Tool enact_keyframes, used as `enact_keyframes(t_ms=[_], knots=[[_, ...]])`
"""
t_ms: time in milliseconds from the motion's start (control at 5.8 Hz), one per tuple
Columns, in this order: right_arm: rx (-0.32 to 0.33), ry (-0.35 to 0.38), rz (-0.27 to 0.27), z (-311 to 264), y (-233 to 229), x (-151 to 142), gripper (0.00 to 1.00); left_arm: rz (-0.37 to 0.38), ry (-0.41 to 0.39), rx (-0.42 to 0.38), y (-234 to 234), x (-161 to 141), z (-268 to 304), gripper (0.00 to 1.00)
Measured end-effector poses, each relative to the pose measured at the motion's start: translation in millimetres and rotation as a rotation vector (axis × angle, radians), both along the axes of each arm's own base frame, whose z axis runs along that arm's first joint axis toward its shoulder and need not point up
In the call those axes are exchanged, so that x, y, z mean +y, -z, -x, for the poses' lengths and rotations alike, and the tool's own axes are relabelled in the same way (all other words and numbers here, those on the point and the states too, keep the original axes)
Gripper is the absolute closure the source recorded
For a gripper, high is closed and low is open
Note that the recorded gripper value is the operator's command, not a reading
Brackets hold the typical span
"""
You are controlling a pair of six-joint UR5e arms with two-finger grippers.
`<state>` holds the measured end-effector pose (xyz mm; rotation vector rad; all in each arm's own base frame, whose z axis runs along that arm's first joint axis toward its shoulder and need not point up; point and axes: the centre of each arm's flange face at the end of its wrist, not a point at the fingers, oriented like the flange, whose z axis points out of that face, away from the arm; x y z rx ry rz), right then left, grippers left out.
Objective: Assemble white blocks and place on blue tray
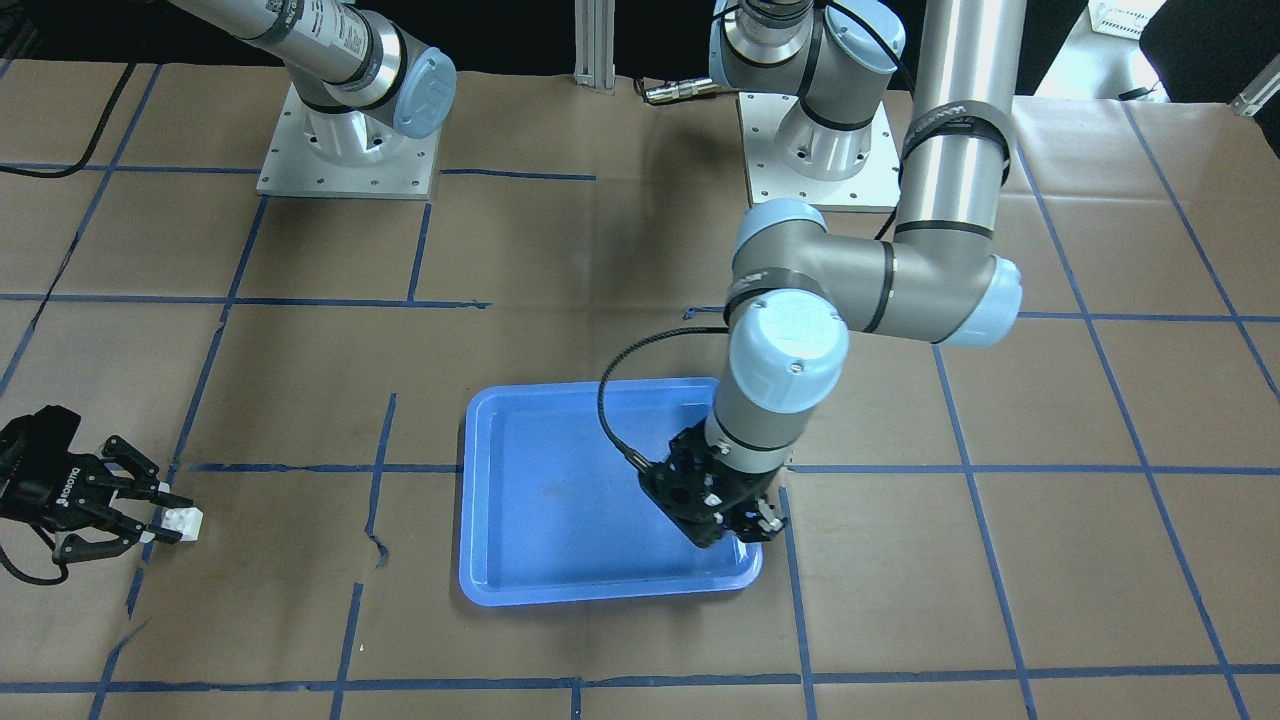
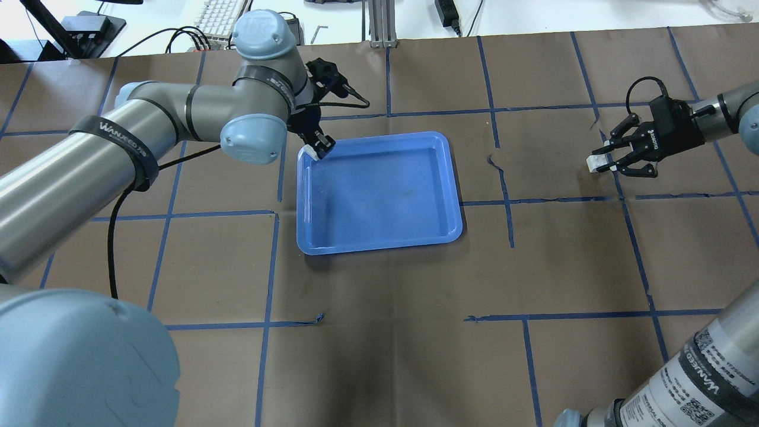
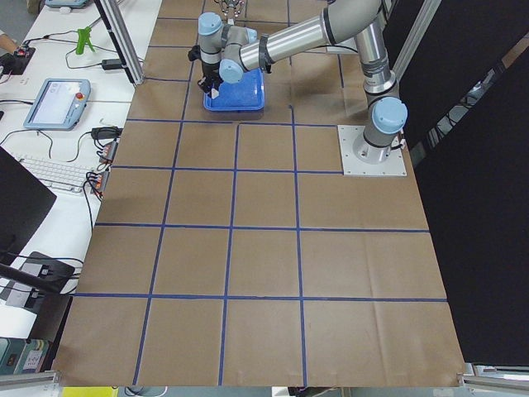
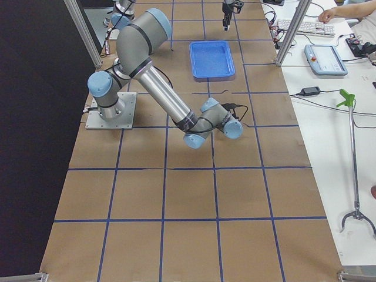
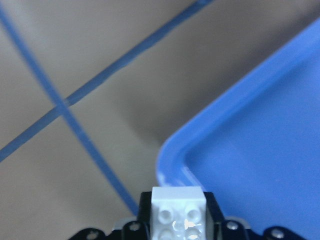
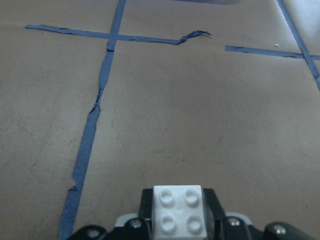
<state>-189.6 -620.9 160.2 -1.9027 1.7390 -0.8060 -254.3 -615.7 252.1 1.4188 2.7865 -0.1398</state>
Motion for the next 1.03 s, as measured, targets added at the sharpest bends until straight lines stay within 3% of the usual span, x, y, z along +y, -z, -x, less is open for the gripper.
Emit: enact_keyframes(t_ms=[345, 517, 690, 1034], knots=[[0.012, 0.043, -0.006, -13, -45, 3, 0.74, -0.022, 0.460, -0.020, 16, 32, 39, 0.97], [0.009, 0.046, -0.025, -30, -63, 6, 0.74, -0.041, 0.601, -0.007, 28, 41, 44, 0.97], [0.004, 0.036, -0.038, -44, -69, 8, 0.74, -0.057, 0.654, 0.006, 39, 44, 46, 0.97], [0.001, 0.030, -0.046, -51, -69, 11, 0.74, -0.077, 0.656, 0.015, 52, 47, 51, 0.97]])
